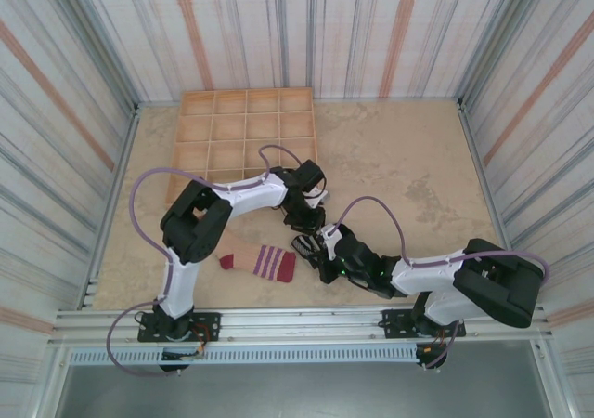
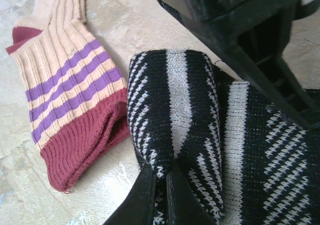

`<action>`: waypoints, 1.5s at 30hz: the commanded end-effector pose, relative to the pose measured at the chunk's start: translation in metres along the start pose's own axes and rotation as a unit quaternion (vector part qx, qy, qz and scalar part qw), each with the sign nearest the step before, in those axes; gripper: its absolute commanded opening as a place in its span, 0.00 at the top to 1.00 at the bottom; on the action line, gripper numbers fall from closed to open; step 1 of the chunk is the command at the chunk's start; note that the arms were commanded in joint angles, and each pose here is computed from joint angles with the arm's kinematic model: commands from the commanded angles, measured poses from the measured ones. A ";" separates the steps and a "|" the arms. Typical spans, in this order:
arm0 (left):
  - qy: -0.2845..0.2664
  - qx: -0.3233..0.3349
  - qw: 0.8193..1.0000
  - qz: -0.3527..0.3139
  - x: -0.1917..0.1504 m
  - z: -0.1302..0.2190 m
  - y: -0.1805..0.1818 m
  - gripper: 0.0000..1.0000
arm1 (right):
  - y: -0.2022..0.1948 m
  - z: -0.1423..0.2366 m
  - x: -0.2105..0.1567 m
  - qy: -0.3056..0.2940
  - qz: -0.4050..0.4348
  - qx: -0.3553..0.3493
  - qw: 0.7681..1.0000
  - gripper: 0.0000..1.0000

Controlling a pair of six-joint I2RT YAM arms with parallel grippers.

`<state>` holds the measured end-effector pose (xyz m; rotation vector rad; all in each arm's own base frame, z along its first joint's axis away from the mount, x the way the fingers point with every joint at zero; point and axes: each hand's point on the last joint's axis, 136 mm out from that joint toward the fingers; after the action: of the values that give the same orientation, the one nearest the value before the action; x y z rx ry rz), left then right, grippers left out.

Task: Roll the socks

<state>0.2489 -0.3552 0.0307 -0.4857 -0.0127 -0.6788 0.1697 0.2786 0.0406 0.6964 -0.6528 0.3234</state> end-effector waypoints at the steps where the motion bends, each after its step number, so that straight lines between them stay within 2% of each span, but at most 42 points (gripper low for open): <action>1: 0.033 -0.008 0.999 -0.002 -0.011 -0.007 0.003 0.58 | -0.040 0.005 -0.058 0.102 -0.013 -0.065 0.993 1.00; 6: 0.055 -0.019 0.998 0.012 -0.019 -0.021 0.006 0.61 | -0.041 0.005 -0.058 0.103 -0.013 -0.065 0.992 1.00; 10: 0.055 0.000 0.998 0.032 -0.019 -0.024 0.017 0.83 | -0.041 0.005 -0.058 0.103 -0.015 -0.066 0.992 1.00; 16: 0.029 0.019 0.997 0.069 -0.011 -0.016 0.034 1.00 | -0.041 0.007 -0.055 0.107 -0.027 -0.066 0.992 1.00; 22: 0.019 0.043 0.993 0.107 -0.016 -0.017 0.056 1.00 | -0.038 0.006 -0.045 0.117 -0.070 -0.028 0.990 1.00; 30: -0.025 0.049 0.987 0.148 -0.012 0.001 0.074 1.00 | -0.040 0.004 -0.033 0.144 -0.146 0.019 0.979 1.00; 38: -0.026 0.068 0.985 0.153 -0.014 0.003 0.081 1.00 | -0.050 -0.012 -0.044 0.202 -0.208 0.022 0.957 1.00; 45: -0.033 0.091 0.981 0.165 -0.020 0.008 0.089 0.99 | -0.062 -0.011 -0.039 0.190 -0.267 0.029 0.944 1.00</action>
<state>0.2873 -0.3163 0.0213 -0.4851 -0.0719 -0.3939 0.2123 0.2755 0.0360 0.9896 -0.2963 0.1321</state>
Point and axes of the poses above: each hand's point on the last joint's axis, 136 mm out from that joint toward the fingers, its own z axis back along the fingers, its own y axis along the line the jaws close on, x = y × z, and after that the axes turned 12 degrees about -z, right-handed
